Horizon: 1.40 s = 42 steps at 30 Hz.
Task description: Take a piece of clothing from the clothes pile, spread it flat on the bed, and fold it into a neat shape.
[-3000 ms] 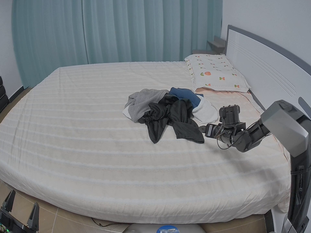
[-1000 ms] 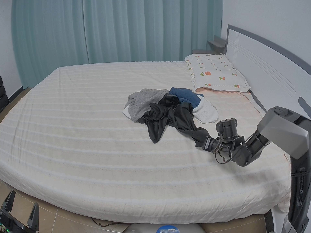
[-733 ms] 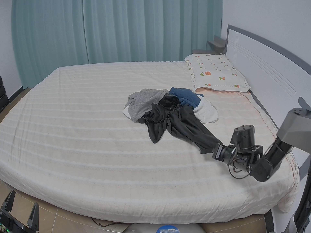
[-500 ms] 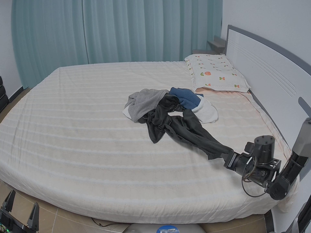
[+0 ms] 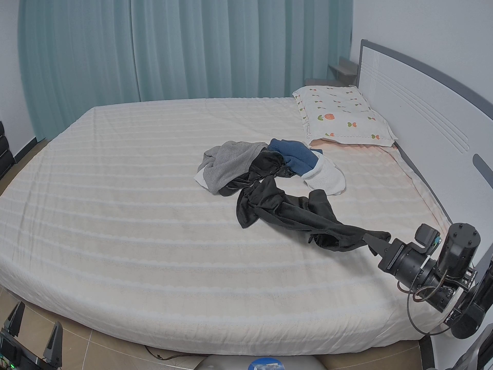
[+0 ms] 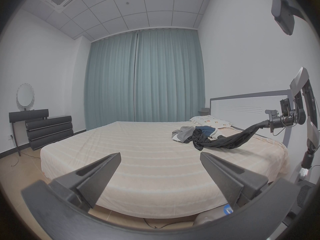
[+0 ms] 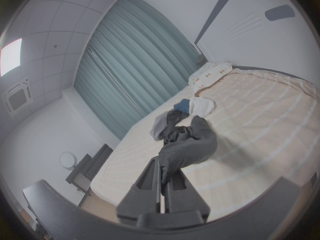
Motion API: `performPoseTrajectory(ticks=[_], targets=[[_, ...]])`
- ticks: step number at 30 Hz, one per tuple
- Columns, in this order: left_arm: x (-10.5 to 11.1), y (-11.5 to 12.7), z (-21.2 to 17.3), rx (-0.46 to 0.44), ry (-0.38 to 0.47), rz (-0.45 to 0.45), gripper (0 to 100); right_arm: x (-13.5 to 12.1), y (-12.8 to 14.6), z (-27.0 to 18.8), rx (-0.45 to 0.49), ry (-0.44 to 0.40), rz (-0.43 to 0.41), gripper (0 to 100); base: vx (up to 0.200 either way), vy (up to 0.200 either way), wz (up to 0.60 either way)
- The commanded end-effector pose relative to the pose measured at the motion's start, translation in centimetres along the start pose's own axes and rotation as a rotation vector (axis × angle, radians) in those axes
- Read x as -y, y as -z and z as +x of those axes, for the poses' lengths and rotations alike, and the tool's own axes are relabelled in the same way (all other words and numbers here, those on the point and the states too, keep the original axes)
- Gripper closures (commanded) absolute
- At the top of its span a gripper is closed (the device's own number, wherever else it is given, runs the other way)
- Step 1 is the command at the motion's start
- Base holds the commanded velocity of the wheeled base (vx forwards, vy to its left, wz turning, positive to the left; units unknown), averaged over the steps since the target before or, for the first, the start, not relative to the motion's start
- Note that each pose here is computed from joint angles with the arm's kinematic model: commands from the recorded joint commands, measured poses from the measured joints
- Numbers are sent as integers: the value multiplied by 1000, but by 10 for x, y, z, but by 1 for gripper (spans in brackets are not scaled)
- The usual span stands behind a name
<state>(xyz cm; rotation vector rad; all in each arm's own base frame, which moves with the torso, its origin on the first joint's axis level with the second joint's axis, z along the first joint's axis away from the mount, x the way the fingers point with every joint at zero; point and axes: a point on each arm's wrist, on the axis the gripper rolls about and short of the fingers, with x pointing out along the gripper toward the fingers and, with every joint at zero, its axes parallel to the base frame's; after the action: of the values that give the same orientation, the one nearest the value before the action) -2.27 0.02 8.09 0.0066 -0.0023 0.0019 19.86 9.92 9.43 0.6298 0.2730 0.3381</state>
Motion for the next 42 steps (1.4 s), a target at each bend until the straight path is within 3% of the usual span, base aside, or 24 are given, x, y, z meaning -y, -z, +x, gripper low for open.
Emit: performPoseTrajectory(ticks=[1,3,9,10,11,12,13,14,15,18,19,20,22,24,26,31,34,36,42], targets=[[0,5,0,1,8,4,0,-18,-20,-20,101,-103,8,100,0,0,0],[0,5,0,6,16,33,0,-28,-26,-28,132,-154,13,100,0,0,0],[1,4,0,10,23,29,0,-36,-25,-37,135,-195,12,100,0,0,0],[0,-2,-1,44,15,18,0,-36,-24,-37,129,-197,12,100,0,0,0],[0,-25,-6,131,17,-9,0,-36,-24,-37,127,-197,12,100,0,0,0],[0,-76,-14,256,28,-82,0,-37,-22,-36,119,-198,11,100,0,0,0],[0,-86,-14,268,36,-93,0,-37,-22,-36,116,-198,10,100,0,0,0],[0,-102,-1,206,48,-111,0,-36,-20,-36,108,-194,11,100,0,0,0],[1,-105,9,155,66,-65,0,-37,-19,-36,103,-198,10,100,0,0,0],[3,-97,27,33,156,52,0,-40,-19,-38,102,-214,10,100,0,0,0],[4,-88,38,-53,216,70,0,-40,-17,-39,92,-218,9,100,0,0,0],[5,-83,48,-119,256,72,0,-40,-14,-39,78,-219,7,100,0,0,0],[6,-83,54,-154,270,73,0,-41,-12,-40,68,-222,7,100,0,0,0],[9,-82,84,-282,309,91,0,-44,-11,-37,61,-232,2,100,0,0,0],[13,-79,105,-342,338,88,0,-46,-11,-30,67,-230,-8,100,0,0,0],[34,-63,158,-451,442,106,0,-55,-14,-7,87,-239,-68,100,0,0,0],[42,-56,173,-477,456,109,0,-61,-18,-2,102,-250,-83,100,0,0,0],[64,-34,206,-548,452,100,0,-85,-34,8,173,-299,-91,100,0,0,0],[120,5,263,-588,449,-9,0,-100,-47,14,246,-304,-125,100,0,0,0]])
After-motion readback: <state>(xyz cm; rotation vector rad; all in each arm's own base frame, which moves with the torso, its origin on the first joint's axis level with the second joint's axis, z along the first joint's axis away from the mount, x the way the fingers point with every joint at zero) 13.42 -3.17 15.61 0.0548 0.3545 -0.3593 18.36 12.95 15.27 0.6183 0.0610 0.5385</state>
